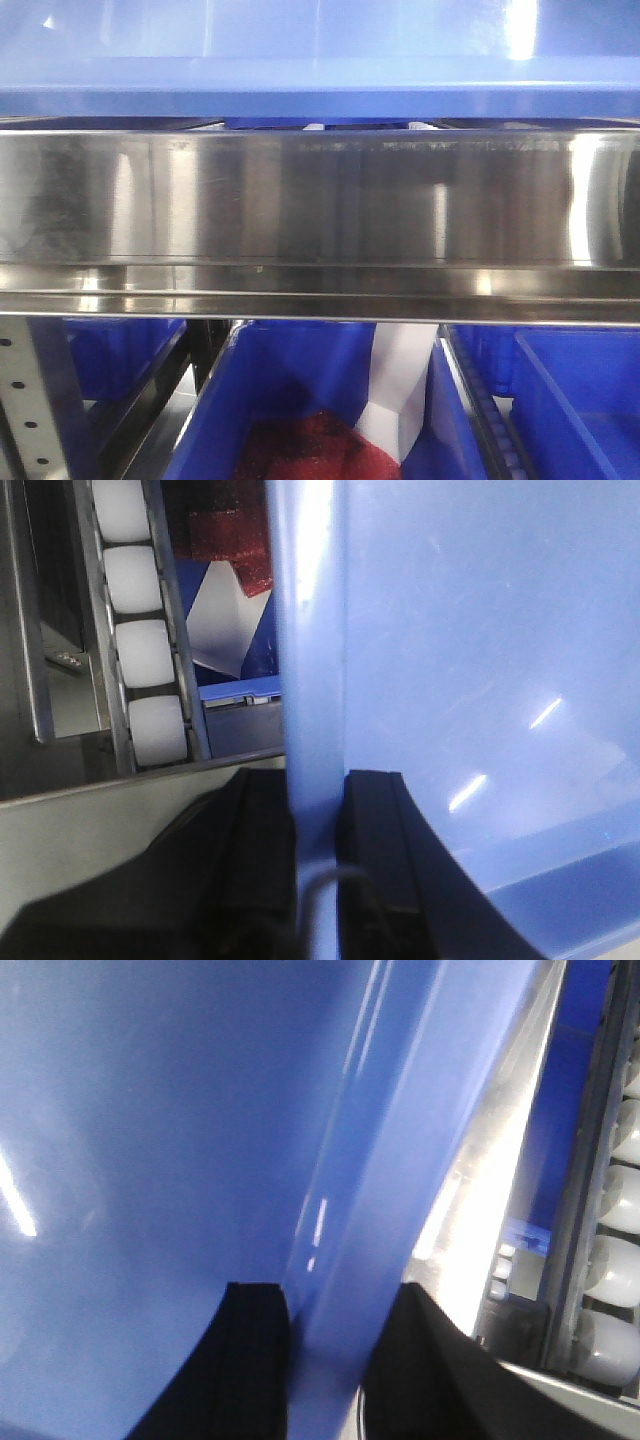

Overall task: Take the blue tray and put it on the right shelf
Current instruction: 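Carry the tray with both grippers up to the steel shelf, then lower the tray with both grippers onto the upper shelf rollers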

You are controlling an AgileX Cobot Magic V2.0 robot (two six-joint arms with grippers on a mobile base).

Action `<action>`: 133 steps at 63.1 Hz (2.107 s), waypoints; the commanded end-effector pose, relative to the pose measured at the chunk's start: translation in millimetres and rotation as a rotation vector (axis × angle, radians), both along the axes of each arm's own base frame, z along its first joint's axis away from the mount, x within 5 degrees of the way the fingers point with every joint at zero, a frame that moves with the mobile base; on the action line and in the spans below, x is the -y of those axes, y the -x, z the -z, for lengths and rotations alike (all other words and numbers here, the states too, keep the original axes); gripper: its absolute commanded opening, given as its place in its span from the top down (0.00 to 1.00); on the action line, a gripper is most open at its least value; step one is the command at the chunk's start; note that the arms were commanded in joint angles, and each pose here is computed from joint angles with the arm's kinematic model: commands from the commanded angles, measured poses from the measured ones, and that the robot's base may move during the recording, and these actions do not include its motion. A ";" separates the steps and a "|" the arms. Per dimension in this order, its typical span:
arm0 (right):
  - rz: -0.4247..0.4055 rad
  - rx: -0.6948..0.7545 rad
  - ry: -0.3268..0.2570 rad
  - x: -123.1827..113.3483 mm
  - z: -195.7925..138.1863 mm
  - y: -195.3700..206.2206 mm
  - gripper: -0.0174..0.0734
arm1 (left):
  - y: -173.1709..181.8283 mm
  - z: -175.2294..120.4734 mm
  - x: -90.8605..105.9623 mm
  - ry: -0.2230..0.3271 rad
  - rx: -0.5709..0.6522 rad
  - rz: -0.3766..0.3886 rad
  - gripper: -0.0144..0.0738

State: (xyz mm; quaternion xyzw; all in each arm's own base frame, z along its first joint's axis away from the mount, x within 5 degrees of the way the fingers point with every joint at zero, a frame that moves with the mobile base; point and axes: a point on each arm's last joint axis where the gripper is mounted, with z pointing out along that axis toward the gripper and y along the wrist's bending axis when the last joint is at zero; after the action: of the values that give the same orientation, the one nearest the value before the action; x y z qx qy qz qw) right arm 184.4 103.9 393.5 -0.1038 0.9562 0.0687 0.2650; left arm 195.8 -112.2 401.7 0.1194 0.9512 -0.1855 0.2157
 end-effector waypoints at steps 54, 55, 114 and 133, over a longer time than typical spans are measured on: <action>0.075 0.022 0.039 -33.6 12.9 -134.4 0.78 | -134.3 20.0 47.3 -0.095 0.199 -0.017 0.89; 0.075 0.013 0.044 -34.7 16.4 -136.7 0.78 | -134.9 20.6 47.6 -0.096 0.198 -0.017 0.89; 0.077 0.016 0.129 -31.6 24.9 -144.3 0.15 | -139.4 19.1 24.7 -0.099 0.164 -0.078 0.20; 0.056 0.160 0.049 -11.4 -27.0 -96.7 0.62 | -70.3 -31.2 16.7 -0.031 0.351 -0.014 0.38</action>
State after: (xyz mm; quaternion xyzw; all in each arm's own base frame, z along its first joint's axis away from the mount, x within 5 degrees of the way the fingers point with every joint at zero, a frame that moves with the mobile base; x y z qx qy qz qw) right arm 306.0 128.1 381.1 -0.0786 0.9597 0.0177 0.2691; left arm 298.4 -132.6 396.4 0.1330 0.9377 -0.1161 0.2994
